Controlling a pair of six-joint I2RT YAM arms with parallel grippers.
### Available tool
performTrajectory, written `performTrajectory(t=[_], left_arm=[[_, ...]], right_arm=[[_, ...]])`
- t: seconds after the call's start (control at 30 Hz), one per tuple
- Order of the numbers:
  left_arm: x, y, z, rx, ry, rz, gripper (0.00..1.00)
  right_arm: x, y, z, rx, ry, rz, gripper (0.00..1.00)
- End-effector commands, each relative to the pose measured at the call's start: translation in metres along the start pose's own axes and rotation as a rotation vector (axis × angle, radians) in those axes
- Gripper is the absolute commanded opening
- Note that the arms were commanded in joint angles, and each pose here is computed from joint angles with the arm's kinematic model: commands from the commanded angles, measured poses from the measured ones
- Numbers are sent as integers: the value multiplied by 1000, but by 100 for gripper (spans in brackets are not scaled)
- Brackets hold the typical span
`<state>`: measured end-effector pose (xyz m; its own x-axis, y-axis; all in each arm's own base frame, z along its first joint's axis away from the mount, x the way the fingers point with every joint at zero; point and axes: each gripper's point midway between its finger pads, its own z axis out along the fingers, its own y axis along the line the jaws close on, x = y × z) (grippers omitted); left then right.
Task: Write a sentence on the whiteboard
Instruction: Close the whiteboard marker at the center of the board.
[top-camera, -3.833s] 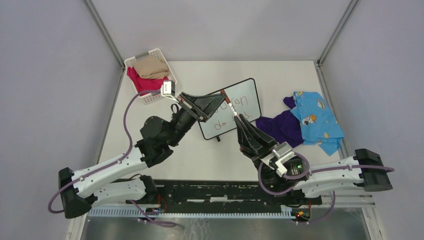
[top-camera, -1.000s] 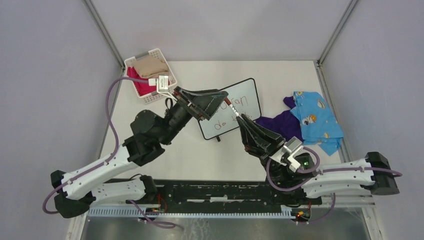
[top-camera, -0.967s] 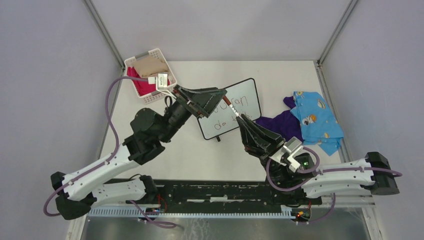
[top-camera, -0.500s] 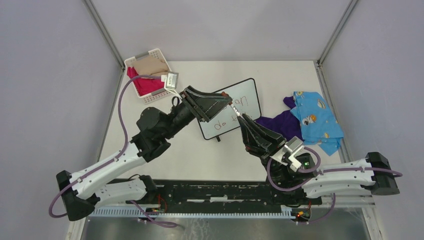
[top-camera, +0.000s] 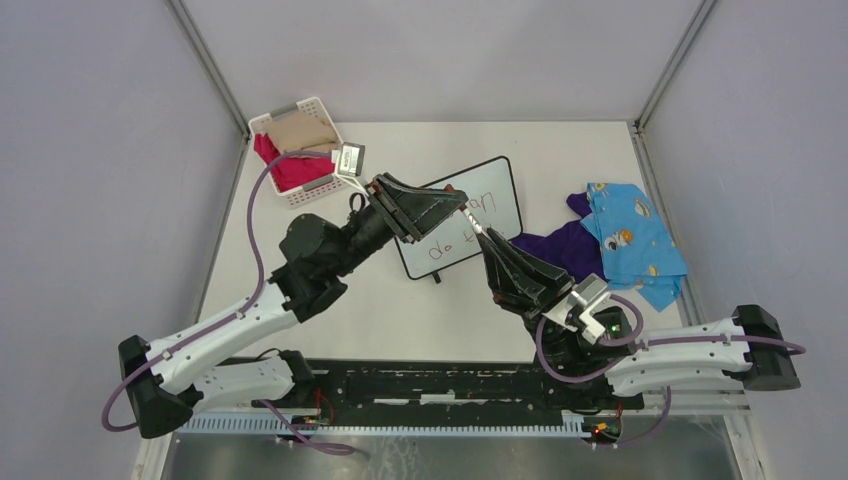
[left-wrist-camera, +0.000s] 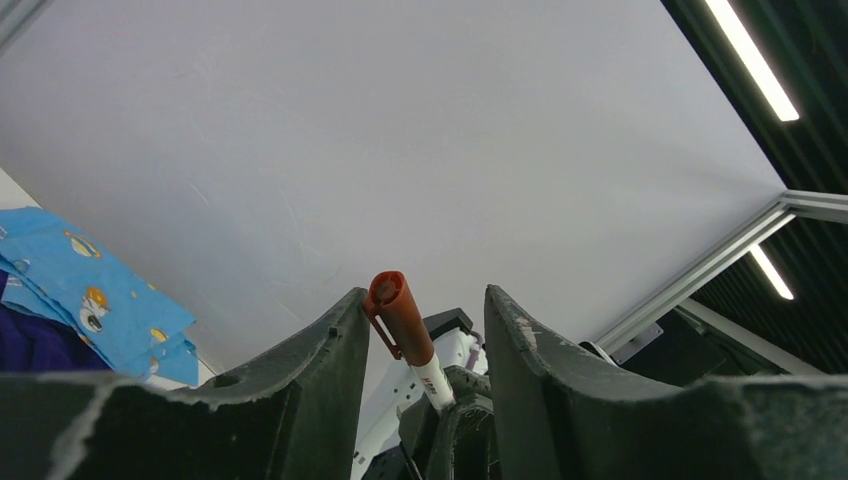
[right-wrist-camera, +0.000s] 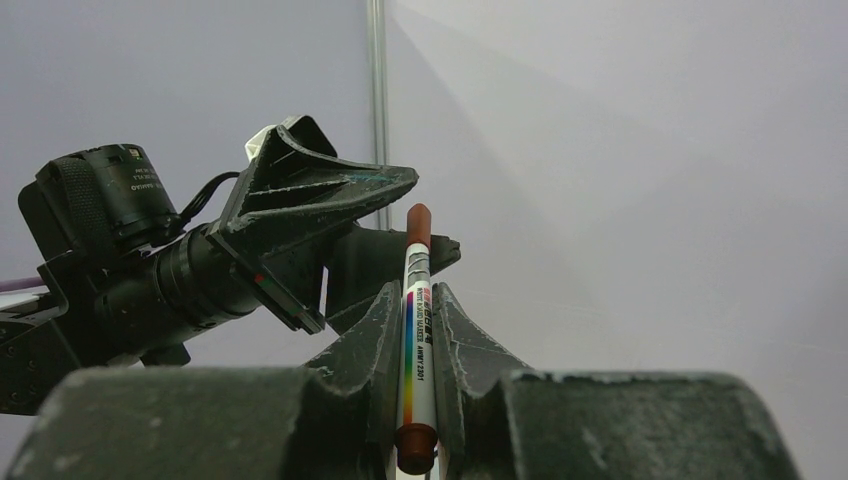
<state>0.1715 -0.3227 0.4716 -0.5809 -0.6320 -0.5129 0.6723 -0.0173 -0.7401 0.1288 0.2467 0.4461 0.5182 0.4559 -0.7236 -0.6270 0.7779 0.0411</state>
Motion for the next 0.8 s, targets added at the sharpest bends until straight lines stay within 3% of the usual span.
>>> performTrajectory(t=[0.0,0.13,0.37,0.53,0.63,0.77], left_arm=[[-15,-12,-1,34,-62,-52,51],[-15,-8,-2,21,-71,-64,45],[-13,-6,0,22,-70,-89,25],[-13,-6,0,31,-72,-96,18],[-10,-4,1,28,-63,-101,3],[2,-2,3,35,-27,-128,2]], right_arm=[[-11,-9,0,31,-37,37,0],[-12,-10,0,33,-37,39,0],[-10,-7,0,25,-35,48,0],[-6,-5,0,19,-27,42,0],[-5,-5,-1,25,-23,42,0],[-5,-9,0,45,-21,40,0]])
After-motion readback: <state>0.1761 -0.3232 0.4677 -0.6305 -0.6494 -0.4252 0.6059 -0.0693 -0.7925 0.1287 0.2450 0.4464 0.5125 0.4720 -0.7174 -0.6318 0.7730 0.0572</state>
